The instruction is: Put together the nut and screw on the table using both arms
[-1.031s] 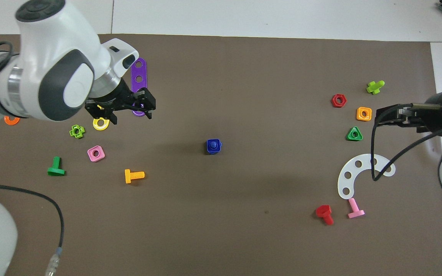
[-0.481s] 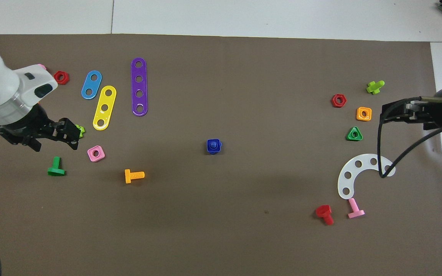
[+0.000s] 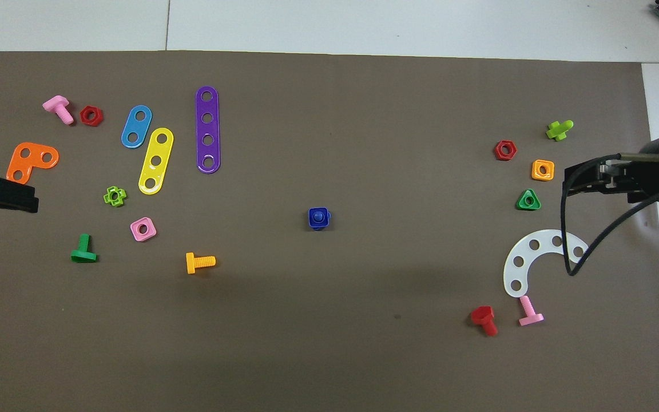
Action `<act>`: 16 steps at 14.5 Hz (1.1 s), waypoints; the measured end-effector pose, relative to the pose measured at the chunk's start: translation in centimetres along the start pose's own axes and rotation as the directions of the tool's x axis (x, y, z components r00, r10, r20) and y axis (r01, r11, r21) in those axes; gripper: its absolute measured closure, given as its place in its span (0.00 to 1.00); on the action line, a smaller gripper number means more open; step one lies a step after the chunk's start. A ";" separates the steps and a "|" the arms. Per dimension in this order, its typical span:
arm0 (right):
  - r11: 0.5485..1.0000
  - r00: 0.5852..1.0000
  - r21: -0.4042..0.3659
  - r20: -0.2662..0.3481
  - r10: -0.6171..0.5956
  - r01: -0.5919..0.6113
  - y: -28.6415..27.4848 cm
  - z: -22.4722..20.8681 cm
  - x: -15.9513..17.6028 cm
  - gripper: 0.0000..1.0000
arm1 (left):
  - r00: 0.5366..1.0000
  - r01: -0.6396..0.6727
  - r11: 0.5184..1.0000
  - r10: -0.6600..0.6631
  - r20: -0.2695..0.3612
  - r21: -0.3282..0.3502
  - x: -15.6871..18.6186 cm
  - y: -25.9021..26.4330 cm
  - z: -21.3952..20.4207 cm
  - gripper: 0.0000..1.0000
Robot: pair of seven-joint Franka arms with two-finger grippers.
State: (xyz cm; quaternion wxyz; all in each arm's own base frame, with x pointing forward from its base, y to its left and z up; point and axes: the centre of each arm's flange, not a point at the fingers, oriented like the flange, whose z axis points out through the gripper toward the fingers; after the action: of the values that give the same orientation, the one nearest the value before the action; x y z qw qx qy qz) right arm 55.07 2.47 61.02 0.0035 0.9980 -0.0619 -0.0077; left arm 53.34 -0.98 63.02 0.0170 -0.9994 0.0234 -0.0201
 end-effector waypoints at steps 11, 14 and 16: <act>1.000 1.000 0.000 0.000 -0.001 0.001 -0.1 0.0 0.0 0.00 | 0.999 -0.011 1.000 0.011 -0.030 0.001 0.8 0.6 2.1 0.00; 1.000 1.000 0.000 0.000 -0.001 0.001 -0.1 0.0 0.0 0.00 | 0.999 -0.012 1.000 0.012 -0.030 0.001 1.0 0.6 2.5 0.00; 1.000 1.000 0.000 0.000 -0.001 0.001 -0.1 0.0 0.0 0.00 | 1.000 -0.013 1.000 0.013 -0.028 0.001 1.0 0.7 2.6 0.00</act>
State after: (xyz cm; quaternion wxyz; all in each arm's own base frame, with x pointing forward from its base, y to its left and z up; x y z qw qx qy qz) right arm 55.06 2.53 61.02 0.0035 0.9981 -0.0613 -0.0077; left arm 54.37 -1.62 60.43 0.0171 -0.9988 0.0301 -0.0339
